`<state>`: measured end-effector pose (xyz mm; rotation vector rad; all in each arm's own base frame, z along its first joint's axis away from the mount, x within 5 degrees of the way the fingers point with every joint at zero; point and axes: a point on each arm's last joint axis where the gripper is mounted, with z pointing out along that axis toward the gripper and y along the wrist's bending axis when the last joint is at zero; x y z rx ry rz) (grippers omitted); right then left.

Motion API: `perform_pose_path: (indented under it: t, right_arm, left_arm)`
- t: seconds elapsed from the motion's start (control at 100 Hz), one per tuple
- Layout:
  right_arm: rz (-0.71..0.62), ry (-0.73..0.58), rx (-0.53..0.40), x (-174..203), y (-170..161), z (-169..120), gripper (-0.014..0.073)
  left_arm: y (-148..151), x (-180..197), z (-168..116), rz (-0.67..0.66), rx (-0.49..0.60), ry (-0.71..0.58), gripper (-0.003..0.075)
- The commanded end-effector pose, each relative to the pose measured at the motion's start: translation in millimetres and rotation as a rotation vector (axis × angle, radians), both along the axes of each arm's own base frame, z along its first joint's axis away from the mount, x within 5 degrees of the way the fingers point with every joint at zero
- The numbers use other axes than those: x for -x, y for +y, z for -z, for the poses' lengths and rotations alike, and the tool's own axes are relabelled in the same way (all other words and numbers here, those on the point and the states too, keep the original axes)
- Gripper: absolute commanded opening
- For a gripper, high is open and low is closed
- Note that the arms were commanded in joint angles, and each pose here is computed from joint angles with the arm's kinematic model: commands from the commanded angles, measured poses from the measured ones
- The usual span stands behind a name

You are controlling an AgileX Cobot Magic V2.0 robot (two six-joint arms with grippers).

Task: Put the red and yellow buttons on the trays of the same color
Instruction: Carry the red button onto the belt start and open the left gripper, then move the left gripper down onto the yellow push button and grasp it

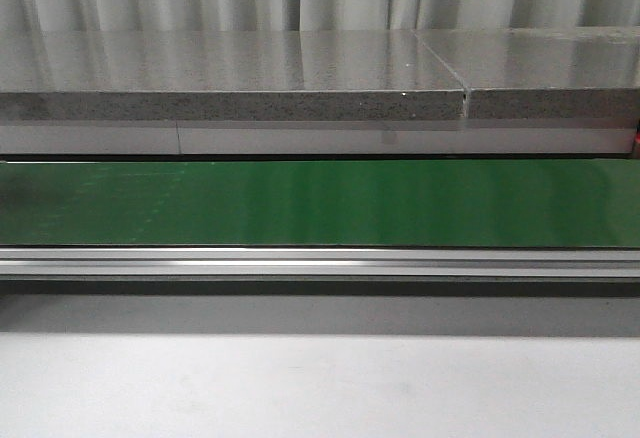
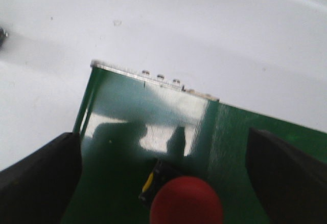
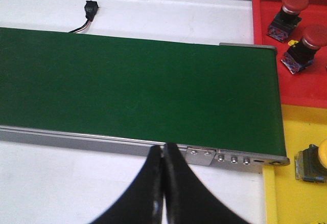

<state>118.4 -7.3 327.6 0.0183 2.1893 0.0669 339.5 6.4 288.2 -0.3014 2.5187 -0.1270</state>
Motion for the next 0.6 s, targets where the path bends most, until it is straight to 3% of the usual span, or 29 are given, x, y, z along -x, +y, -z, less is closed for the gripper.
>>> perform_pose_path:
  t: [0.0,0.1,0.28,0.59]
  right_arm:
    - [0.007,-0.071,0.013,-2,-1,-11,-0.0068]
    - [0.007,-0.071,0.013,-2,-1,-11,-0.0068]
    - [0.007,-0.071,0.013,-2,-1,-11,-0.0068]
    - [0.007,-0.071,0.013,-2,-1,-11,-0.0068]
  left_arm:
    - [1,-2,-42,-0.004,0.0,-0.165,0.065]
    - [11,-5,-56,-0.034,-0.004,-0.204,0.0649]
    - [48,-1,-57,-0.141,-0.014,-0.191,0.0646]
    - [113,-12,-16,-0.321,0.019,-0.099,0.0638]
